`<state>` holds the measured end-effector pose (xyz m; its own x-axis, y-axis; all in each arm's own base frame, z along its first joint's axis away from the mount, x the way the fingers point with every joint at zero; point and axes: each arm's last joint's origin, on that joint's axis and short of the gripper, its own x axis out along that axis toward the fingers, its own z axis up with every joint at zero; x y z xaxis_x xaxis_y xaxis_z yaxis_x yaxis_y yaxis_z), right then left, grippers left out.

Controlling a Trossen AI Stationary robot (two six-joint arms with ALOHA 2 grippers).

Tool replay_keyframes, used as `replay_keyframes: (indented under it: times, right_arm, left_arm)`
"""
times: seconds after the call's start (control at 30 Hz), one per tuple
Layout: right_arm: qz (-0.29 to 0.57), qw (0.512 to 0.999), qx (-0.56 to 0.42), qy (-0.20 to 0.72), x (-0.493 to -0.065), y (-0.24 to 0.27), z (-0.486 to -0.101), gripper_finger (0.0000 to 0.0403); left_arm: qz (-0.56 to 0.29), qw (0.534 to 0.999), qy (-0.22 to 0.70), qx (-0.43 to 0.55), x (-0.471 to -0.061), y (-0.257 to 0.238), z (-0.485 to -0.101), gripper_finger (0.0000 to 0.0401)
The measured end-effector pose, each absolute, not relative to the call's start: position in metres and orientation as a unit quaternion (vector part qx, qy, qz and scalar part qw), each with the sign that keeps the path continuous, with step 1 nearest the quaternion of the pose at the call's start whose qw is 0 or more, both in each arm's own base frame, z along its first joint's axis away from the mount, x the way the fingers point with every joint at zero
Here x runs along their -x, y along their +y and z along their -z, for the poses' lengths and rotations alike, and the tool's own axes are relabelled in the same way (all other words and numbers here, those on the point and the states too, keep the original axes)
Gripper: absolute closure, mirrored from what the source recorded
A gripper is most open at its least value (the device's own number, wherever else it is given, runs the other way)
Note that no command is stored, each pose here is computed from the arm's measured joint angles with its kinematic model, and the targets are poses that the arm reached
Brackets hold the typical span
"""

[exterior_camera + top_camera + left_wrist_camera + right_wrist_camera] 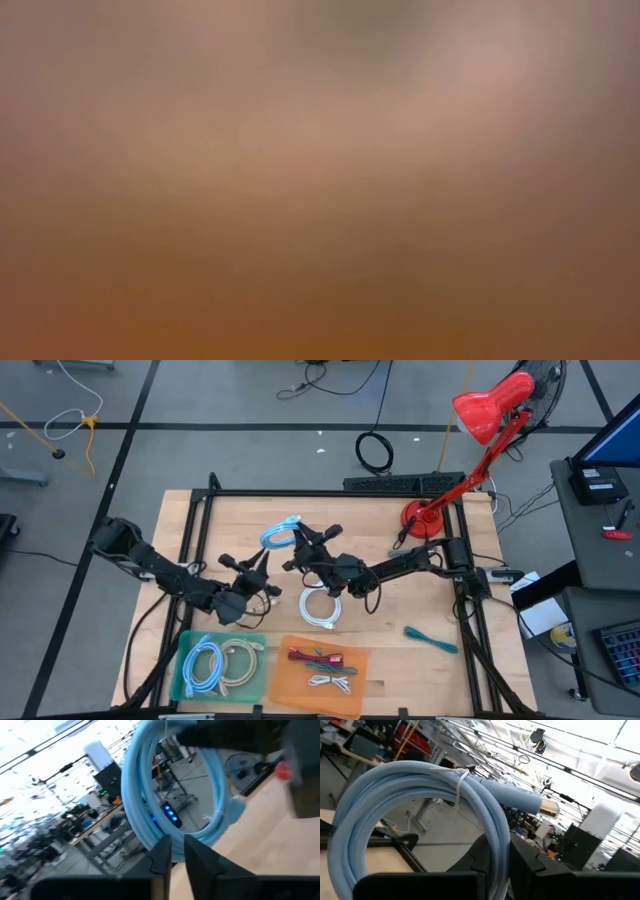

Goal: Pick & Place USB Port
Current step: Put the blue HDMI cable into the green bin

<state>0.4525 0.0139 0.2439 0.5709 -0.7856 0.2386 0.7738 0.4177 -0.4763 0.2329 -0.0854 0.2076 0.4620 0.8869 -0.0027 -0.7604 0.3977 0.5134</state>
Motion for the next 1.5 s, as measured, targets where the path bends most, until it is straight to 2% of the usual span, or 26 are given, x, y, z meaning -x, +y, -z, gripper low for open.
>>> replay_keyframes:
  times: [0.23, 0.43, 0.6, 0.73, 0.93, 1.13, 1.5]
  right_arm:
    - [0.499, 0.826, 0.260, 0.034, -0.450, -0.004, -0.236, 0.0375]
    - [0.453, 0.852, 0.264, 0.004, -0.451, 0.008, -0.236, 0.0375]
    - [0.470, 0.841, 0.269, 0.014, -0.450, 0.010, -0.238, 0.0375]
    - [0.476, 0.836, 0.272, 0.023, -0.450, 0.008, -0.237, 0.0370]
    - [0.474, 0.827, 0.296, 0.058, -0.446, 0.017, -0.227, 0.0374]
    - [0.437, 0.840, 0.318, 0.044, -0.441, 0.022, -0.217, 0.0374]
    - [0.432, 0.835, 0.340, 0.026, -0.438, 0.029, -0.223, 0.0374]
  left_arm:
    - [-0.492, 0.842, 0.112, -0.191, -0.234, -0.097, -0.222, 0.0226]
    - [-0.527, 0.822, 0.117, -0.182, -0.243, -0.080, -0.229, 0.0118]
    - [-0.538, 0.813, 0.122, -0.184, -0.245, -0.073, -0.229, 0.0074]
    - [-0.537, 0.810, 0.129, -0.195, -0.245, -0.072, -0.229, 0.0077]
    - [-0.530, 0.807, 0.142, -0.217, -0.244, -0.075, -0.228, 0.0118]
    - [-0.524, 0.806, 0.149, -0.230, -0.244, -0.076, -0.225, 0.0147]
    - [-0.527, 0.821, 0.119, -0.185, -0.243, -0.079, -0.224, 0.0155]
